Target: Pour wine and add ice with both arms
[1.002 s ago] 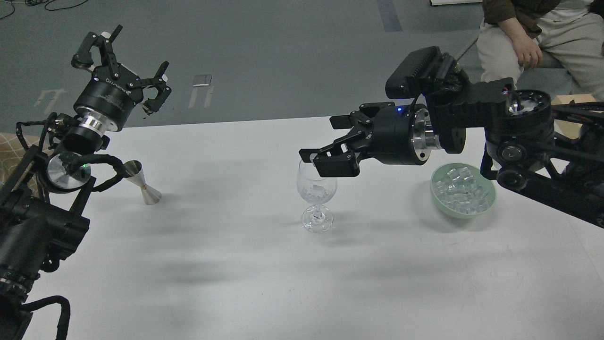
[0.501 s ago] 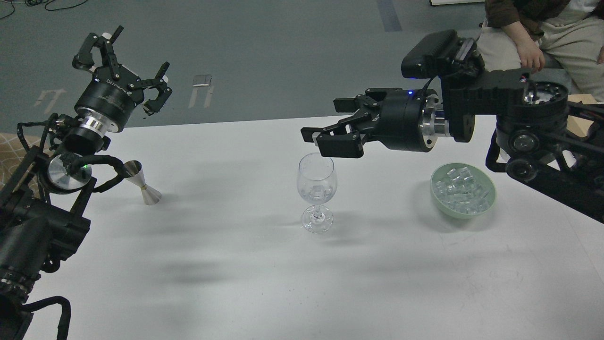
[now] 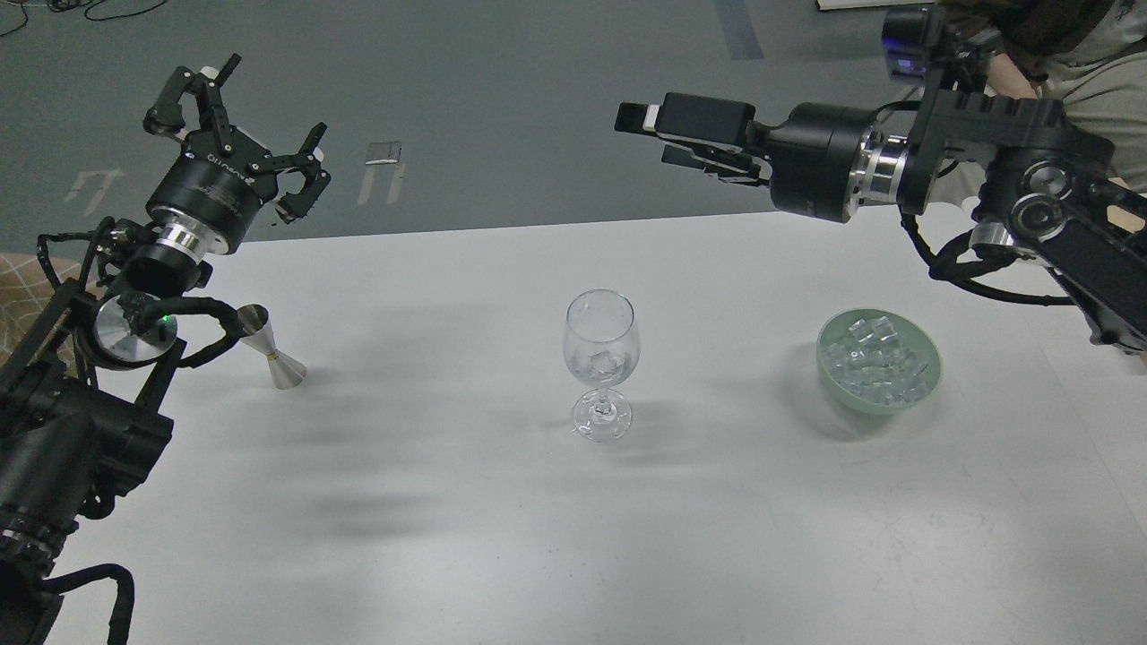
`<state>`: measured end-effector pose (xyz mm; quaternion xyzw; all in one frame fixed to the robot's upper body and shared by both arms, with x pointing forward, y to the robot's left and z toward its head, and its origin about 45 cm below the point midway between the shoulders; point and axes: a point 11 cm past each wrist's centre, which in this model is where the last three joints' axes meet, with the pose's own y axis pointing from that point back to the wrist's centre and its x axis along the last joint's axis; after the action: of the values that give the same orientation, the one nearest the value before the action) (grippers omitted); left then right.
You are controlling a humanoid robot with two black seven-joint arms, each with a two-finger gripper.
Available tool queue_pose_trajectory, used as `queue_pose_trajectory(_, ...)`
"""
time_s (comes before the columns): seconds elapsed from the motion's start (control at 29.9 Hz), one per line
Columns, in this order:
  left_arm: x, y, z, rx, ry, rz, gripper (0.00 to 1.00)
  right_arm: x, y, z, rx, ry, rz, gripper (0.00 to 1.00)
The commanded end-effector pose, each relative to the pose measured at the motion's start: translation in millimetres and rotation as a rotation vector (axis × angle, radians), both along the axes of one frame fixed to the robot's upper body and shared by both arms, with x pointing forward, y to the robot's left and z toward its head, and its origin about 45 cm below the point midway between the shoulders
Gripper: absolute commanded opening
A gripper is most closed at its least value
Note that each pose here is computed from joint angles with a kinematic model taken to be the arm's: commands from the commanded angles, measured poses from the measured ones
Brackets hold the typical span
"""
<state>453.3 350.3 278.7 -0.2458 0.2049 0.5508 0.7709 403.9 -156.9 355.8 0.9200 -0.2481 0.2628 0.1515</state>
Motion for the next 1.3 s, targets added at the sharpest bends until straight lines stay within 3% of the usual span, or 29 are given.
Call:
queue_pose_trajectory(0.0, 1, -1, 2, 0.0, -0.005, -0.003, 0.98, 17, -6, 13, 0.177, 0.065, -0.051, 0.96)
queue_pose_trajectory(0.3, 2, -3, 5, -0.001, -0.011, -0.007, 0.98, 50, -46, 60, 0.658, 0.144, -0.162, 0.96)
queue_pose_trajectory(0.5, 2, -7, 4, -0.005, -0.013, -0.015, 0.98, 76, -70, 54, 0.953, 0.227, -0.259, 0.96)
queue_pose_trajectory(0.74, 1, -9, 8, -0.005, -0.035, -0.044, 0.98, 84, -69, 47, 1.035, 0.267, -0.296, 0.96)
queue_pose_trajectory(1.04, 3, -21, 11, -0.025, -0.053, -0.072, 0.98, 96, -61, 25, 1.201, 0.417, -0.389, 0.96)
queue_pose_trajectory(1.27, 6, -35, 12, -0.051, -0.062, -0.101, 0.98, 94, -54, 19, 1.303, 0.486, -0.346, 0.96)
